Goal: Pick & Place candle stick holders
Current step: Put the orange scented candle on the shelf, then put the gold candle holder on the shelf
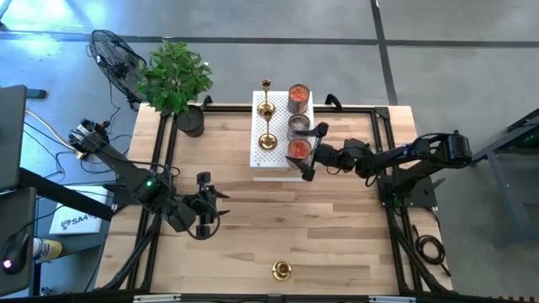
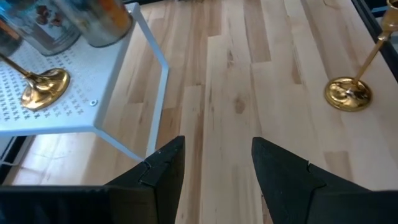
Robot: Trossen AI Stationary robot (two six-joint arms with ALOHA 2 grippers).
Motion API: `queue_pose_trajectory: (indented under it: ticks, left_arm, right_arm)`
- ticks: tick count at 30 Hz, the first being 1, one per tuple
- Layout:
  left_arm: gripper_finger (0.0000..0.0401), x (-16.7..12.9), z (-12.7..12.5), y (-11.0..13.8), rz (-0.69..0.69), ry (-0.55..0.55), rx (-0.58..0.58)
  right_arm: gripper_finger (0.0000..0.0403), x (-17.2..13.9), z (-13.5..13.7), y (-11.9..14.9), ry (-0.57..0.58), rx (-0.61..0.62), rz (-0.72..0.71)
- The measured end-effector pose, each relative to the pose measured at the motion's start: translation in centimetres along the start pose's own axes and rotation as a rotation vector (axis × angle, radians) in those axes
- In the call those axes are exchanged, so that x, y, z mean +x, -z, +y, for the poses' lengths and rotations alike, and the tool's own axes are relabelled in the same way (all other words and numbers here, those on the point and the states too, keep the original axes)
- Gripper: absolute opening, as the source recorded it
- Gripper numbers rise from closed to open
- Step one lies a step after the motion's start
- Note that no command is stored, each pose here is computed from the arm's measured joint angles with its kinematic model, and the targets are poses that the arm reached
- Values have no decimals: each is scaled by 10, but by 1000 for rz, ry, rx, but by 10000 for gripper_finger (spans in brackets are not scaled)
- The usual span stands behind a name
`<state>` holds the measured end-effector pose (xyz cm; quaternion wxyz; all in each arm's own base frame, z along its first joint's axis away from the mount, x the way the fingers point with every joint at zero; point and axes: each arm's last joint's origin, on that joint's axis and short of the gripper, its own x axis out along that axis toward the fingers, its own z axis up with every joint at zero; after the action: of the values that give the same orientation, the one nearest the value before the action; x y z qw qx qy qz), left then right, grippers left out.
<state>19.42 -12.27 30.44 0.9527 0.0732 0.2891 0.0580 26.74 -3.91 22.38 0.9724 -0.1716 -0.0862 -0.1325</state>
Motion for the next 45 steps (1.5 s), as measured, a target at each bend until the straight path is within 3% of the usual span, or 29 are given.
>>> queue_pose_trajectory:
  ticks: [10, 21, 32, 39, 45]
  left_arm:
    - [182, 0, 0, 0, 1, 4, 0]
    - [182, 0, 0, 0, 1, 4, 0]
    - [182, 4, -7, -4, -12, 94, -29]
    - [182, 27, -29, -6, -28, 133, -99]
    - [182, 47, -47, -5, -7, 232, -130]
  right_arm:
    - [389, -1, 4, -4, 1, -32, -13]
    - [389, -21, 12, -52, -38, -75, -164]
    - [389, -60, 31, -99, -221, 45, -229]
    - [389, -77, 51, -110, -361, 106, -238]
    - [389, -87, 65, -116, -368, 115, -226]
